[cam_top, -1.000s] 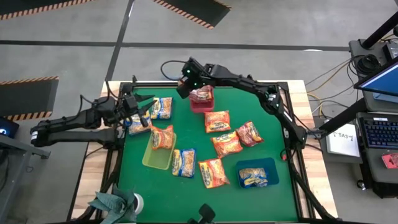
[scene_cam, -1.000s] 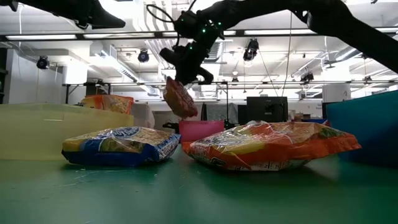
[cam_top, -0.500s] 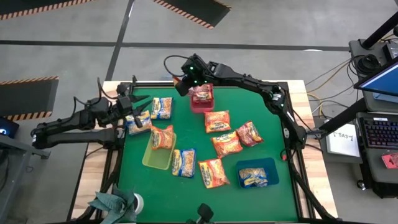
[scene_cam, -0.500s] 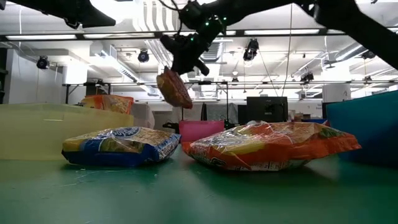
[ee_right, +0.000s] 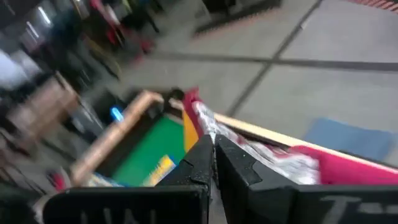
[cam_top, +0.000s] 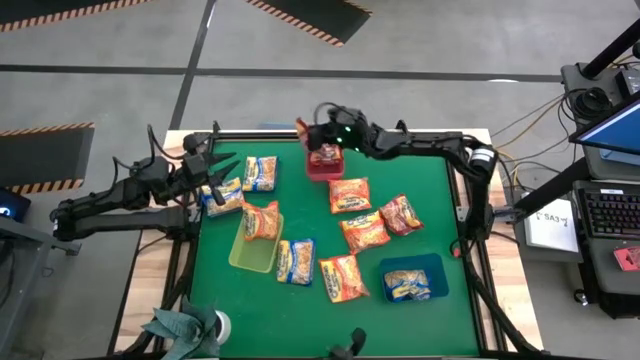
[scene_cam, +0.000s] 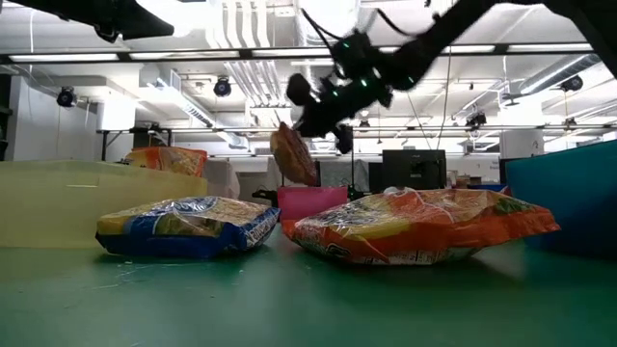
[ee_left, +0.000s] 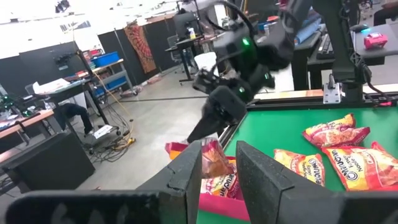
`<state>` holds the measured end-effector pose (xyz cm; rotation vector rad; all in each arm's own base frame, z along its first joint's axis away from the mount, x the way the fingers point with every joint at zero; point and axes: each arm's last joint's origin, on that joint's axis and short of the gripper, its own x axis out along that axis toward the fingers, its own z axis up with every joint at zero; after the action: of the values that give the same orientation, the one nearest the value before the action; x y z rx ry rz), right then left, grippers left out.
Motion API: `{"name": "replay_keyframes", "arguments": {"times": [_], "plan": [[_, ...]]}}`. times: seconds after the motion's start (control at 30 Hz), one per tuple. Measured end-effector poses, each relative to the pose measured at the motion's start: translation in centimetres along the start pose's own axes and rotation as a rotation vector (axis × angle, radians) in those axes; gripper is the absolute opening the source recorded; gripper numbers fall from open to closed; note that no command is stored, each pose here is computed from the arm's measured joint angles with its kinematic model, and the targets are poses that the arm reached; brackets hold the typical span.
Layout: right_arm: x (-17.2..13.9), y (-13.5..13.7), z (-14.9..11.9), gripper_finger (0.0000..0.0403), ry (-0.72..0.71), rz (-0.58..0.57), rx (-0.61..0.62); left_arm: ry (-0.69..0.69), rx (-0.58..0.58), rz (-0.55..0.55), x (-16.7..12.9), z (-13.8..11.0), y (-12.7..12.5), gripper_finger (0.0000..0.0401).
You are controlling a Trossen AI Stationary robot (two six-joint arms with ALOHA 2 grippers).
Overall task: Sort Maruchan noodles
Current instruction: Put the noodle pack into the red bin
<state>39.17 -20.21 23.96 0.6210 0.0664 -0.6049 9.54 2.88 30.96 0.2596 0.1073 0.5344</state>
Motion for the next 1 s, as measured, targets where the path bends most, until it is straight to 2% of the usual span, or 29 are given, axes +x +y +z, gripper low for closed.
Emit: {"name": "replay_keyframes", "arguments": {"times": [0.13,0.27,0.4,0.47,0.6,0.7,1.0], "plan": [[-0.6,-1.7,-2.3,0.0008,-0.111,0.046,0.158,-0.003,-0.001,0.001,0.0,0.0,0.0,0.0081],[-0.4,-3.2,-4.8,0.0008,-0.124,0.102,0.294,-0.008,-0.003,0.002,0.0,0.0,0.0,0.0081],[-0.3,-3.1,-4.7,0.0008,-0.158,0.202,0.350,-0.007,-0.003,0.002,0.1,0.0,0.0,0.0081],[-0.2,-3.1,-4.7,0.0008,-0.138,0.210,0.341,-0.007,-0.002,0.002,0.1,0.0,0.0,0.0081],[0.0,-2.2,-3.5,0.0008,-0.112,0.265,0.268,-0.004,-0.001,0.001,0.1,0.0,-0.1,0.0081],[0.0,-0.9,-1.9,0.0008,-0.072,0.300,0.160,-0.002,0.000,0.000,0.2,0.0,-0.1,0.0081],[0.1,1.7,0.4,0.0008,0.204,0.155,-0.291,0.001,0.008,-0.001,0.2,-0.1,-0.1,0.0081]]}}
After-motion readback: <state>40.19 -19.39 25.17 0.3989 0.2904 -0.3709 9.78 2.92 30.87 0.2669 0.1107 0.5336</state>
